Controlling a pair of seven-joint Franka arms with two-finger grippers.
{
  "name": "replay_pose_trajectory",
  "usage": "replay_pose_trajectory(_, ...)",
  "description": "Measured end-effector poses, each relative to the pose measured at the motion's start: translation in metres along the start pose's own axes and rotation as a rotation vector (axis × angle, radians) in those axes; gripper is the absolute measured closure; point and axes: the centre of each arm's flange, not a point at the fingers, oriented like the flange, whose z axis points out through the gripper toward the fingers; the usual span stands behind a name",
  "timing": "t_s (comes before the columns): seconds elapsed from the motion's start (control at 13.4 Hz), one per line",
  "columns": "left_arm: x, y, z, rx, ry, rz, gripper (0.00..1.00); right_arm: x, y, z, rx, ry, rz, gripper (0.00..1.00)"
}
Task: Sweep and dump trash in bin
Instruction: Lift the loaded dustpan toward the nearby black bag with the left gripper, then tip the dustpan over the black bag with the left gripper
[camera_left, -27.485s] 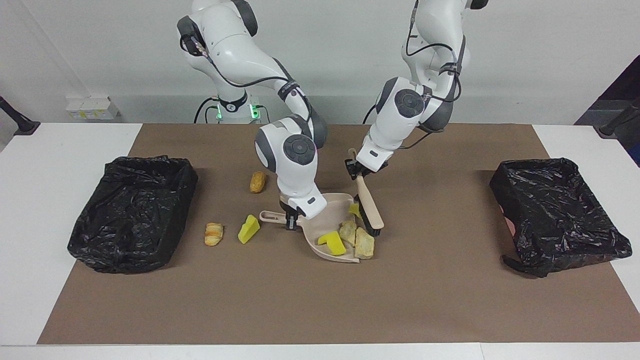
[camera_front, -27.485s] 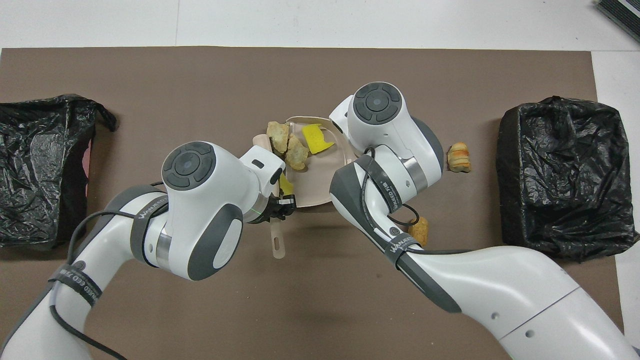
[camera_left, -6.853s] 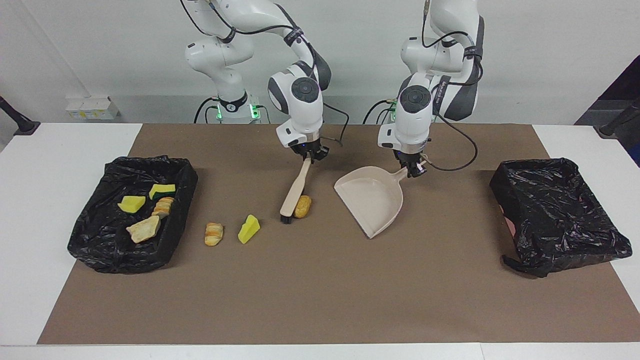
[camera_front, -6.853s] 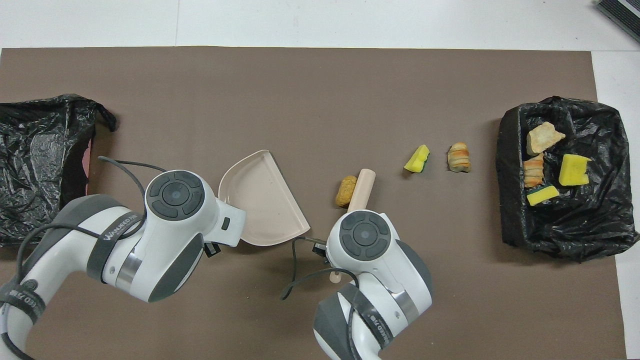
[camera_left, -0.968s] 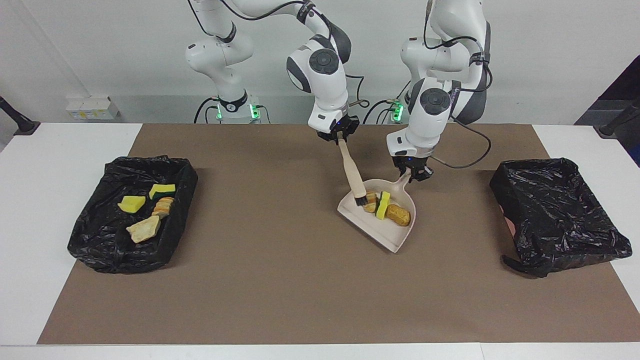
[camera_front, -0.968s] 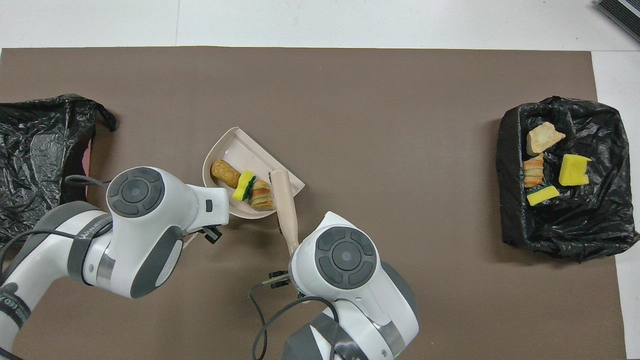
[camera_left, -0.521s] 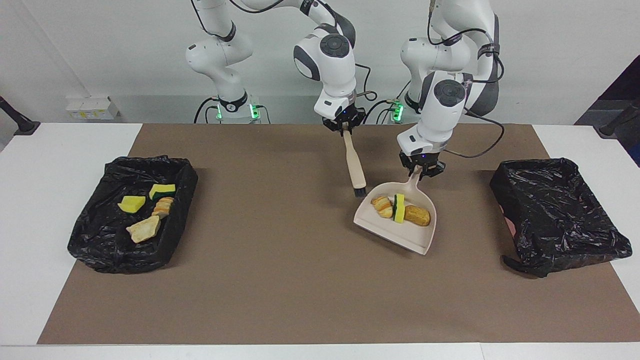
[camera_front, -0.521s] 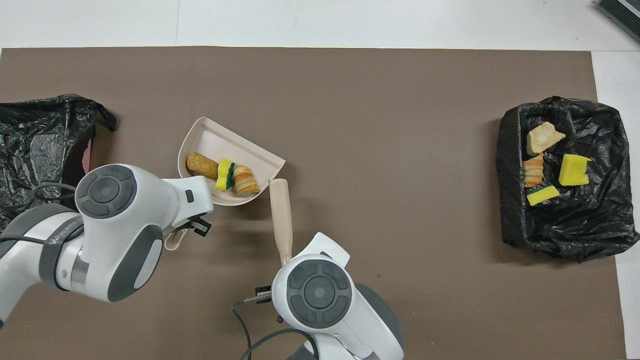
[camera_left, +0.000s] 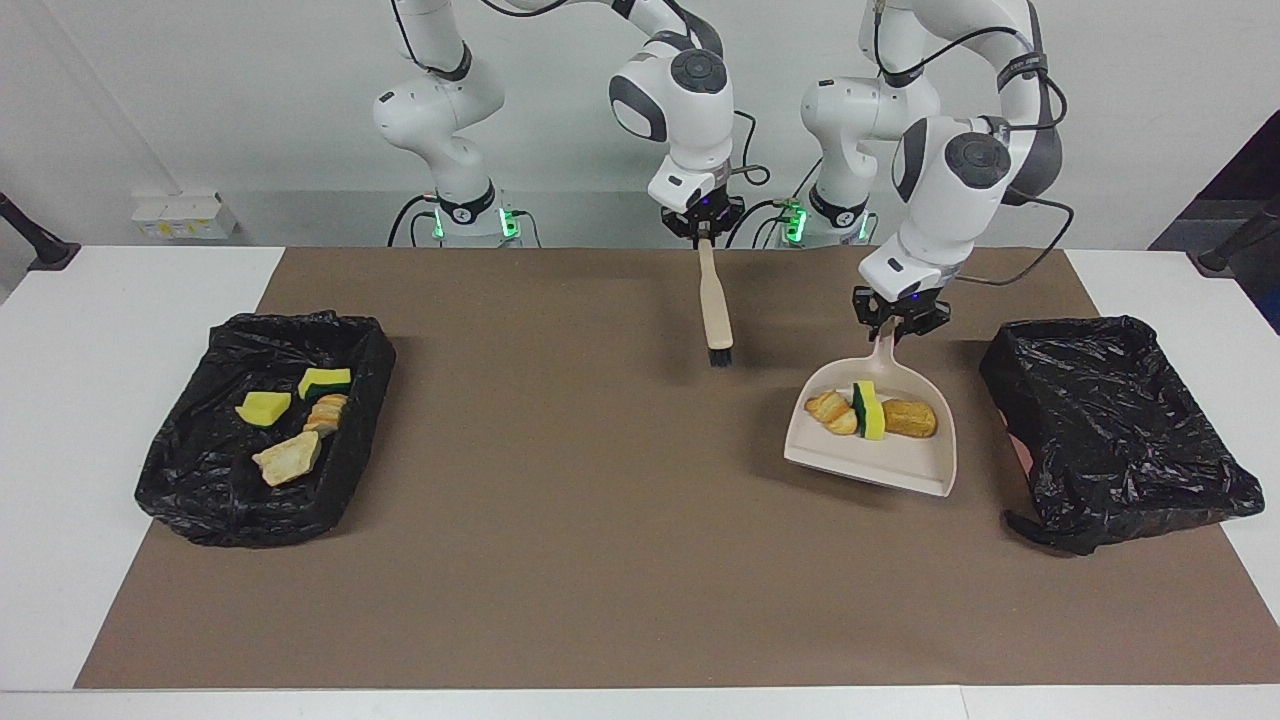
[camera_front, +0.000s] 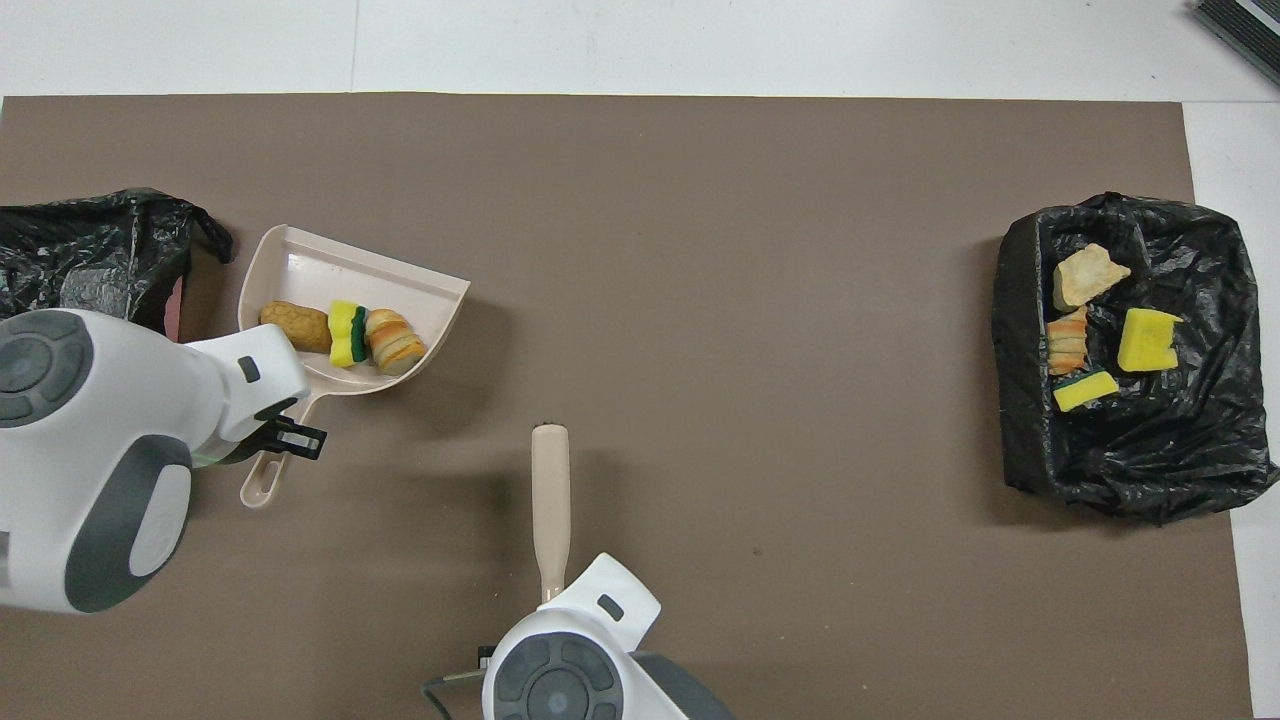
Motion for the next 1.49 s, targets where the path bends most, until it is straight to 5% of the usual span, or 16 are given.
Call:
replay_pose_trajectory(0.52,-0.019,-0.099,-0.061,-0.013,-0.015,-0.127,0.69,-0.025,-0.005,0.057,-0.124,-0.017,-0.025,0.74)
replay_pose_trajectory(0.89,-0.086,-0.233,-0.085,-0.035,-0.015,0.000,0.69,-0.030,0.004,0.076,-0.140,-0.021,0.011,0.74)
replay_pose_trajectory(1.19,-0.126,-0.306,-0.089,0.116,-0.095,0.170,0.69,-0.028,0.006,0.080,-0.121,-0.004,0.024,0.74)
replay_pose_trajectory(1.49,-0.111,-0.349,-0.084,0.315,-0.313,0.352,0.69,-0.028,0.009,0.084,-0.116,0.003,0.016,0.74)
